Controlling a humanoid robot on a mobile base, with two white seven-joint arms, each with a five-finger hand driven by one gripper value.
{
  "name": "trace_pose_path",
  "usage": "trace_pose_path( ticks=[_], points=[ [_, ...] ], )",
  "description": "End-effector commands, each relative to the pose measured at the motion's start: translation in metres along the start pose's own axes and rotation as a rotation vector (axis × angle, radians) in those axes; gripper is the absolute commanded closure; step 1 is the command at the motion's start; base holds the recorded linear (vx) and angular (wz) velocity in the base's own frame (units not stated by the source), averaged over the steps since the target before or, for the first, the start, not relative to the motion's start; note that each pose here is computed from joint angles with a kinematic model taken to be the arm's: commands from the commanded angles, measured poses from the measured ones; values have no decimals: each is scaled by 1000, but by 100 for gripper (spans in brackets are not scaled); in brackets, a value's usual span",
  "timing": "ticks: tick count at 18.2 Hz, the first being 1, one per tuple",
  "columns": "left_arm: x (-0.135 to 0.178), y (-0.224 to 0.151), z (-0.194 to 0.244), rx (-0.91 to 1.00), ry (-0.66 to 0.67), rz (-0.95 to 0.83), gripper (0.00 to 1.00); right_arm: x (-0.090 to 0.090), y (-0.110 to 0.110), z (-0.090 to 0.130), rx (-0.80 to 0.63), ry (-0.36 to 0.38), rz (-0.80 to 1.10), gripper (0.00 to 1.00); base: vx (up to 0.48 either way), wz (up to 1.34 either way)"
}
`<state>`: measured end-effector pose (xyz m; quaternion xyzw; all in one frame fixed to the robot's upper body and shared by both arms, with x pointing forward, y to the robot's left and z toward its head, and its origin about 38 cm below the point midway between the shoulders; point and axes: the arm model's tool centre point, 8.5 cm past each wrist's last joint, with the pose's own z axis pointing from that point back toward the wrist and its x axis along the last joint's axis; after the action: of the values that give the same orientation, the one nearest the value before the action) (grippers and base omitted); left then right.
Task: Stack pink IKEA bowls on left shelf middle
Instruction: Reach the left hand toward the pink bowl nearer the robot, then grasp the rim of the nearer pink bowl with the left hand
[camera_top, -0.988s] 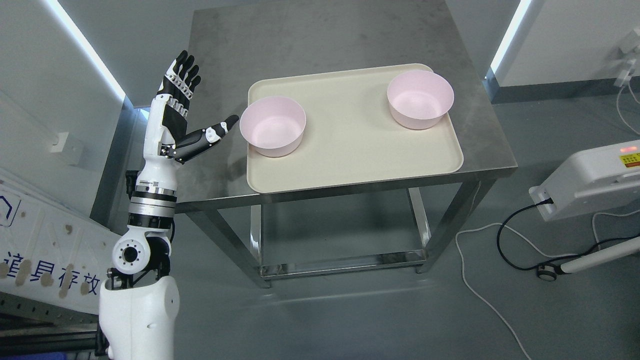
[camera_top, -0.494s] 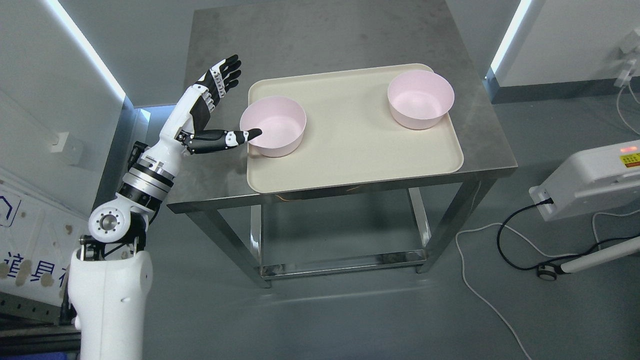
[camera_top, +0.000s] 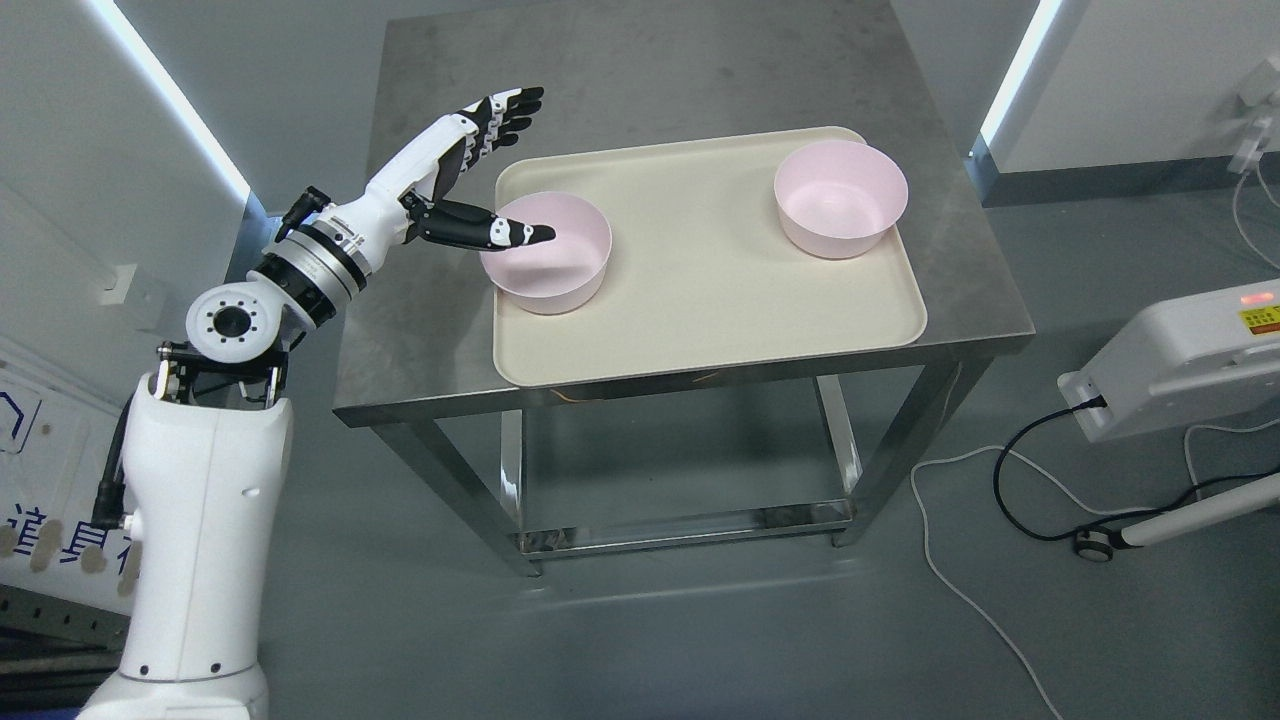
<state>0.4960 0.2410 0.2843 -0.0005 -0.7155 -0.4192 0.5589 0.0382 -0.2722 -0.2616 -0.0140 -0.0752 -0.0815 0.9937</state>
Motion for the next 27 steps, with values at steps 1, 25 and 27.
trace_pose_path(
  ticks=[1,25,27],
  points=[
    [-37,-30,-35,-172,204,-112,9,2,-11,1,-17,-8,4,0,0,0],
    [-15,-23,-55,-203,145,-526,81,2,-11,1,-17,-6,4,0,0,0],
    [-14,-23,-56,-198,141,-522,86,2,-11,1,-17,-8,4,0,0,0]
  ],
)
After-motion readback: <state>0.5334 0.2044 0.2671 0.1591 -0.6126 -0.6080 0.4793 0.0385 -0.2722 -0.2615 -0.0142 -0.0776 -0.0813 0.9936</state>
